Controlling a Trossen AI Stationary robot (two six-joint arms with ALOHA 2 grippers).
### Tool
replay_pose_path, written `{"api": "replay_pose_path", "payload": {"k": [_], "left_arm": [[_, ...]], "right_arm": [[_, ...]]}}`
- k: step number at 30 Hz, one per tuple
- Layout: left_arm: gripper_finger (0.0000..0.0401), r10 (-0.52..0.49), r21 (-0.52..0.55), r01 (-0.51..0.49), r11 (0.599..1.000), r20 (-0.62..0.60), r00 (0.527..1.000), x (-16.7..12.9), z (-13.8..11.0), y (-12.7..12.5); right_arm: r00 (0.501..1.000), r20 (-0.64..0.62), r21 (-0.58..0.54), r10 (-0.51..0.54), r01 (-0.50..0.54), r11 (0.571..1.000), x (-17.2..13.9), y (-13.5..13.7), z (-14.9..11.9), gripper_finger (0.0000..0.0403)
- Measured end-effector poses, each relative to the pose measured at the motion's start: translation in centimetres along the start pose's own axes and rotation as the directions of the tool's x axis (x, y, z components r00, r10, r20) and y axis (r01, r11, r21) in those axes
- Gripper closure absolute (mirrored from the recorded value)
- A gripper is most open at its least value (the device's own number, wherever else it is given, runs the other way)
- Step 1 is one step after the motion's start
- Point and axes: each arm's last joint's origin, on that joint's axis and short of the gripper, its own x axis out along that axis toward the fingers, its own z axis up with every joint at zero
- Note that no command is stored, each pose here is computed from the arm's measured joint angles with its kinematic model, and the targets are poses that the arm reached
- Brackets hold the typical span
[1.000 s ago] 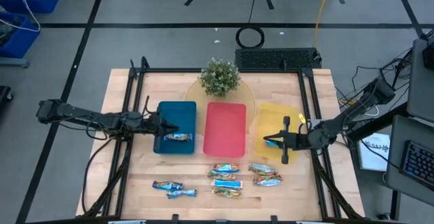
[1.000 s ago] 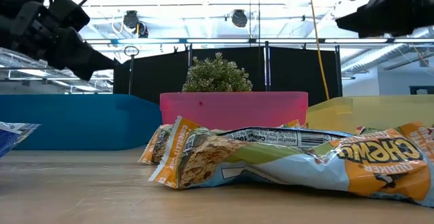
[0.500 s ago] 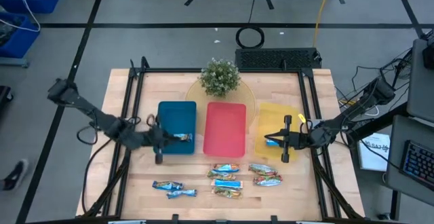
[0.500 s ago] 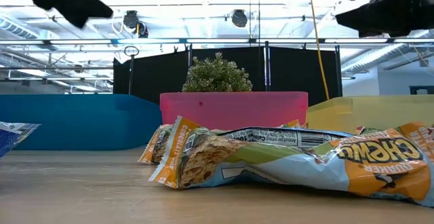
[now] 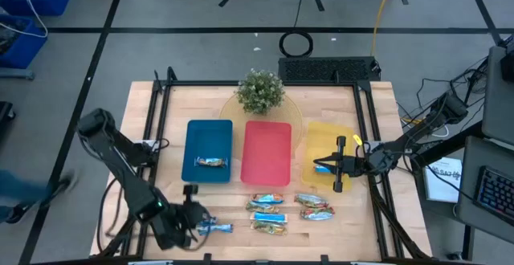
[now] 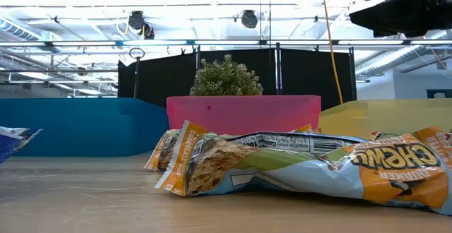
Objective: Pick and place Granola Bars by type
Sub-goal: Put the top blue granola bar into the blue bin
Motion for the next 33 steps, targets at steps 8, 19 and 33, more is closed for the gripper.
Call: {"api": "replay_pose_path", "payload": {"k": [8,19,33], "left_arm": [[0.0208,-0.052,-0.041,0.042,0.998,-0.294,0.954,3.4,-0.3,-2.2],[0.0165,0.083,-0.052,-0.127,0.991,-0.511,0.855,3.3,-2.9,-1.0],[0.0164,-0.015,-0.124,-0.068,0.99,-0.568,0.823,6.0,-5.4,0.4]], "right_arm": [[1.0,-0.022,-0.065,0.005,-0.006,0.998,0.0,0.1,-0.3,0.0403],[0.999,-0.031,-0.061,0.009,-0.011,0.998,0.0,0.1,-0.4,0.0403],[1.0,-0.03,-0.037,0.009,-0.01,0.999,0.0,0.1,-0.3,0.0403]]}}
